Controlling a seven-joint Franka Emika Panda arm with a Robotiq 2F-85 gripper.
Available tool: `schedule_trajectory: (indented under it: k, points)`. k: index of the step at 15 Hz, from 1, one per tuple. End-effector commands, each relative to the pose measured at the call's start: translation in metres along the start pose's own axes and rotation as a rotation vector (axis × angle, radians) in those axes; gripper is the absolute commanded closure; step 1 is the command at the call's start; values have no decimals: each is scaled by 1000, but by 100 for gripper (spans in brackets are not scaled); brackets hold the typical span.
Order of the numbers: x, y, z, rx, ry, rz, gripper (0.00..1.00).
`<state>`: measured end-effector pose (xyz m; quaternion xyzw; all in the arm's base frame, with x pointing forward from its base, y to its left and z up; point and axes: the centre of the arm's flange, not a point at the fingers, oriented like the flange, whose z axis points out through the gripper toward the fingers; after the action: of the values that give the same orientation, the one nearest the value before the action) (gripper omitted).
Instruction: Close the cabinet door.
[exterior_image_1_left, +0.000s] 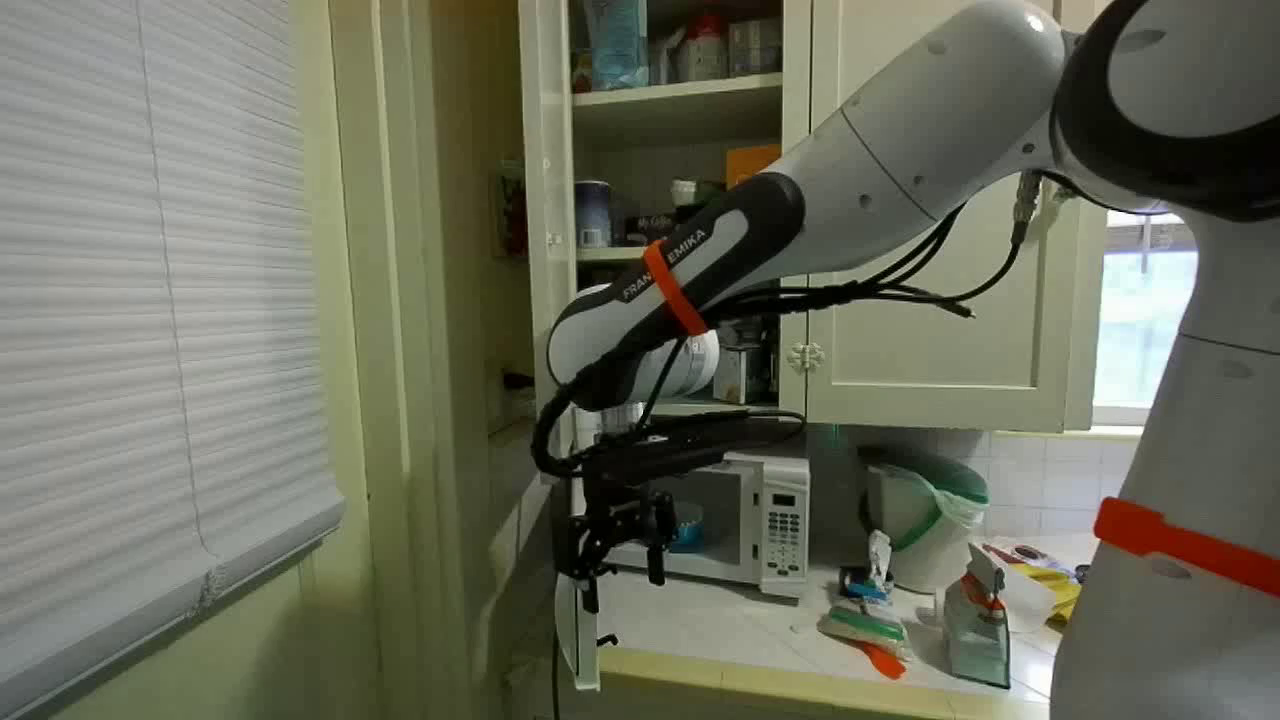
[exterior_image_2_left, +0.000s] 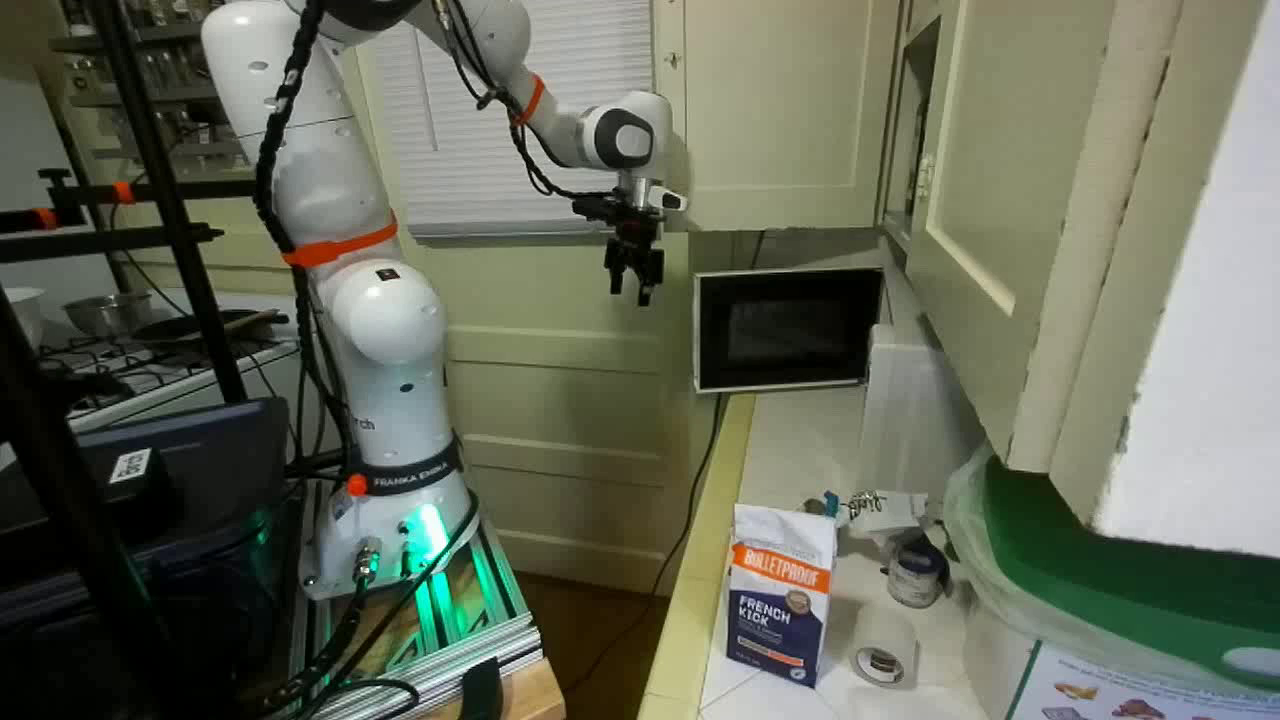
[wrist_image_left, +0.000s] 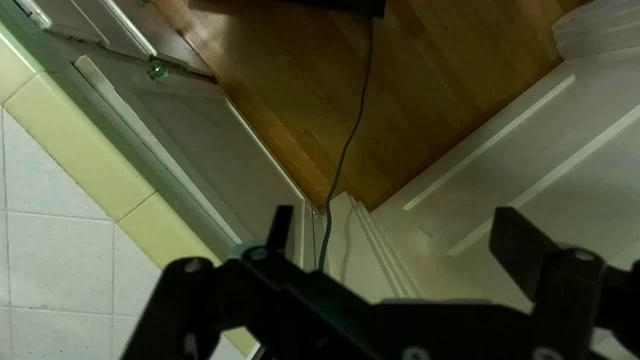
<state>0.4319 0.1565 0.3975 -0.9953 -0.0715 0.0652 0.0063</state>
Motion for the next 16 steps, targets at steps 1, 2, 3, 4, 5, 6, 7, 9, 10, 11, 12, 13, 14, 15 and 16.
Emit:
schedule_trajectory:
  k: [1,2,3,4,5,6,7,9,10,11,12,13,14,15,16]
  points:
    - [0,0,0,0,0,0,0]
    - [0,0,0,0,0,0,0]
    - [0,0,0,0,0,0,0]
    - [0,0,0,0,0,0,0]
    - [2,3,-1,4,8,21,0]
    - [5,11,-3,-2,30,79,0]
    - [7,16,-5,-1,48,113,0]
    - [13,29,-12,-3,136,182,0]
    - [17,35,-17,0,190,204,0]
    - [21,40,-21,0,246,228,0]
    - [25,43,-25,5,291,238,0]
    - [29,46,-27,2,330,248,0]
    - [31,45,-30,-4,363,246,0]
    - [34,46,-31,-8,392,247,0]
    - [36,44,-31,-19,416,246,0]
